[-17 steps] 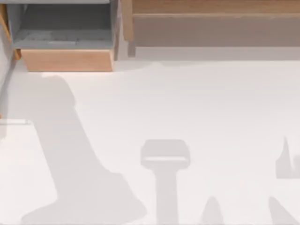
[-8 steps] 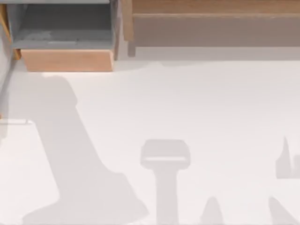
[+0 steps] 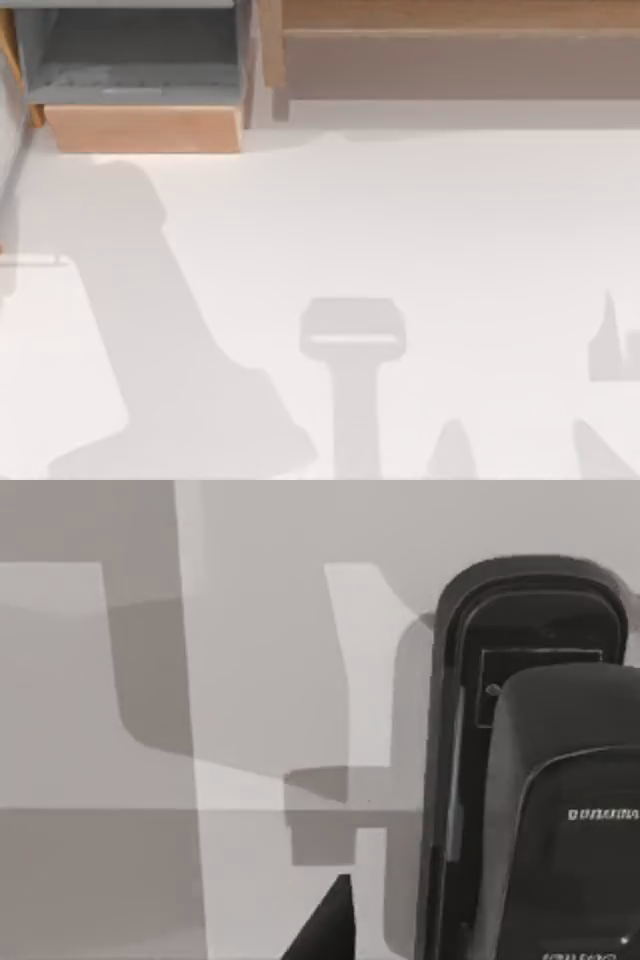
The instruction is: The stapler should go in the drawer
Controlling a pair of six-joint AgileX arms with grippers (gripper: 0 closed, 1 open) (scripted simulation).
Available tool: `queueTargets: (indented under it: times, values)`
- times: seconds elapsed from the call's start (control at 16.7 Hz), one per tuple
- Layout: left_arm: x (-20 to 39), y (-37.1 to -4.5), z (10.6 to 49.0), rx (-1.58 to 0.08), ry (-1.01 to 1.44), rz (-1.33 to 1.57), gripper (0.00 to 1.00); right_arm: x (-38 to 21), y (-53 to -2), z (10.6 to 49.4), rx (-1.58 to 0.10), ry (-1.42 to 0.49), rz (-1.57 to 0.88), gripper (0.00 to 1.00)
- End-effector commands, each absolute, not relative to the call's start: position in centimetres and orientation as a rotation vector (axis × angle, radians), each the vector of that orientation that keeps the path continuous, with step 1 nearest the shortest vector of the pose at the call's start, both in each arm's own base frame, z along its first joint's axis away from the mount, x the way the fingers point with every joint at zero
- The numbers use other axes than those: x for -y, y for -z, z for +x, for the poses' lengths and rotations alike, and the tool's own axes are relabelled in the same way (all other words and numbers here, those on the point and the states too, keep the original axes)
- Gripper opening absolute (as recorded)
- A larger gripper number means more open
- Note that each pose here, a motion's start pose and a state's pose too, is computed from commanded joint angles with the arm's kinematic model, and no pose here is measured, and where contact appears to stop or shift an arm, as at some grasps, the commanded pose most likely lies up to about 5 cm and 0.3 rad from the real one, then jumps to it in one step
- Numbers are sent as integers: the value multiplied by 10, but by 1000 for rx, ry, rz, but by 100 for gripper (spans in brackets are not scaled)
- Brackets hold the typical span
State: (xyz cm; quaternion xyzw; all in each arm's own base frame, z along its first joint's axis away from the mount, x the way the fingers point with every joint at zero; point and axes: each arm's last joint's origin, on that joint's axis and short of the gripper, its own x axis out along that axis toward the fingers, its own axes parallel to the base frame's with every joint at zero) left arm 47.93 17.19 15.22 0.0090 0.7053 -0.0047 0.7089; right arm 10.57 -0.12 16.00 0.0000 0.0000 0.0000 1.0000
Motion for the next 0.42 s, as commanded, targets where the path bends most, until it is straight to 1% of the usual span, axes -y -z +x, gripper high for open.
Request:
queueTargets:
  times: [0.06,0.12,0.42]
  values:
    - [-172,-152,479,-1566,10,20,98,1,-160,106,0,0,0,100]
    - [-172,-152,479,-1566,10,20,100,1,-160,106,0,0,0,100]
    - [-172,-152,479,-1566,10,20,100,1,-160,106,0,0,0,100]
